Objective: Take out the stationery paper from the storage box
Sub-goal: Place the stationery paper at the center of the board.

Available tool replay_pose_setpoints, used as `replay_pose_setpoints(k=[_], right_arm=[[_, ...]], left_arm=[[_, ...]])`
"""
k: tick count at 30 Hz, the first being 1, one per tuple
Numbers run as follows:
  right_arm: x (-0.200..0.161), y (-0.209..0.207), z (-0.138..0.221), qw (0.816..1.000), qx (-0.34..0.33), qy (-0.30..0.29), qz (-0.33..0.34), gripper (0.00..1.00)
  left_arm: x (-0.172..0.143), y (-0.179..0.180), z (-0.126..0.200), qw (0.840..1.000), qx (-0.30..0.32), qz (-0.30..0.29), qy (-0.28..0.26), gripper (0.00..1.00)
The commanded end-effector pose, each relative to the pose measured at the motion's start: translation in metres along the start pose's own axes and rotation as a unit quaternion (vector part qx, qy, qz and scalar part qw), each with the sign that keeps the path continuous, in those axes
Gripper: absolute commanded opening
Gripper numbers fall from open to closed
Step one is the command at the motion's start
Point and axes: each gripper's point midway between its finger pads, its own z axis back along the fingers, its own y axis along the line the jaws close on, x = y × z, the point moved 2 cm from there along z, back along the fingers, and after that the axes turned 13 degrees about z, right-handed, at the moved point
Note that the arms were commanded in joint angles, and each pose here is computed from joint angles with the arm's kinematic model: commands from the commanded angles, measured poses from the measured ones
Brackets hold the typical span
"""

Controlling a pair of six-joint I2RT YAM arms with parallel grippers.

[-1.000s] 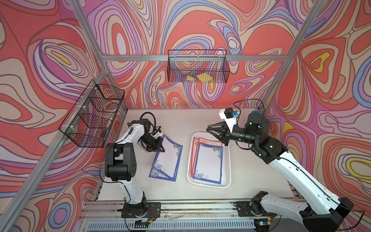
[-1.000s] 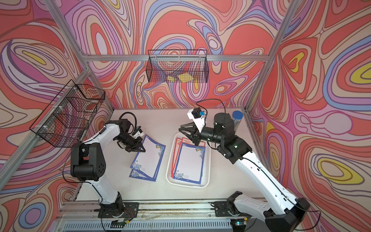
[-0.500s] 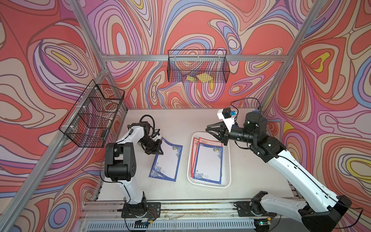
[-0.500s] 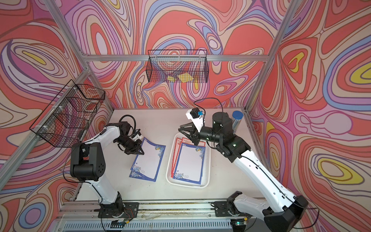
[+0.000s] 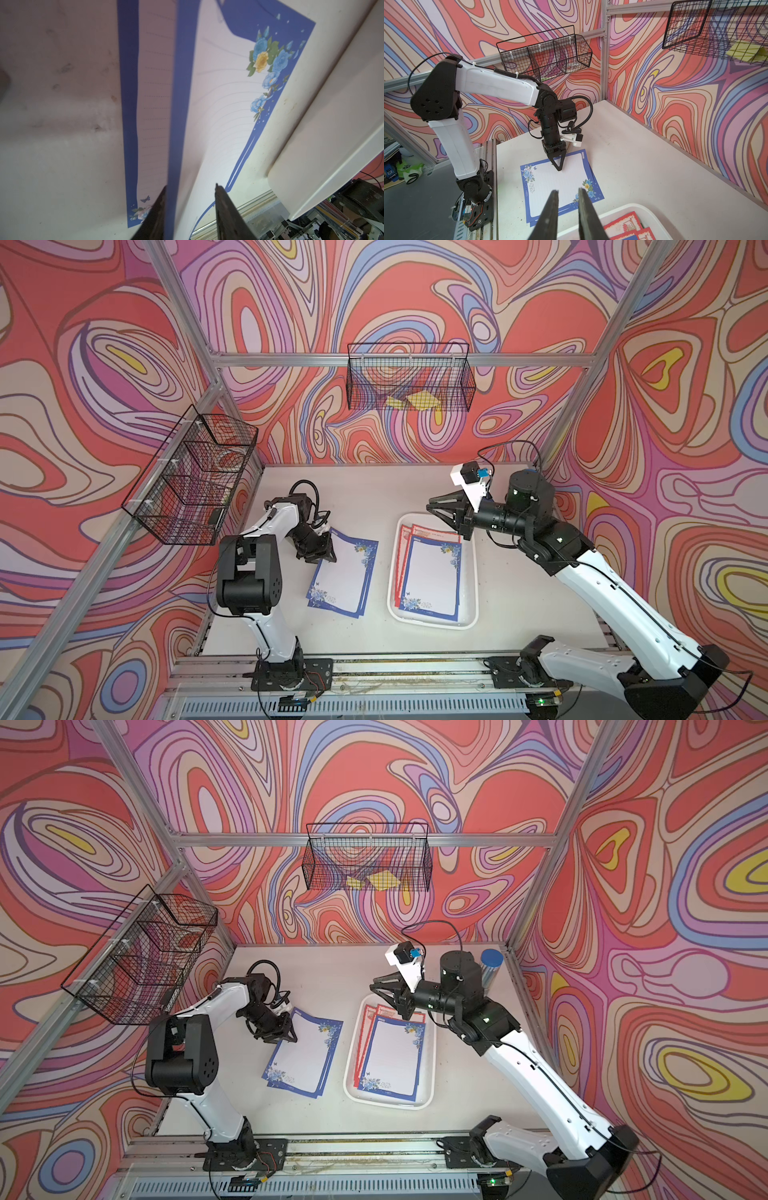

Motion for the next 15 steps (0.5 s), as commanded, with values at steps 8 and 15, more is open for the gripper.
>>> replay_pose_setpoints(k=[8,15], right_arm=[[0.012,-0.005,0.001,1.0,-0.009,-0.006,0.008,0.21],[0.011,-0.008,-0.001,1.0,-0.016,-0.003,0.001,0.22]], left_arm=[[0.0,0.015,0.001,0.999,0.041,0.004,-0.014,0.56],[0.005,0.026,-0.003,0.997,0.073,0.012,-0.014,0.58]])
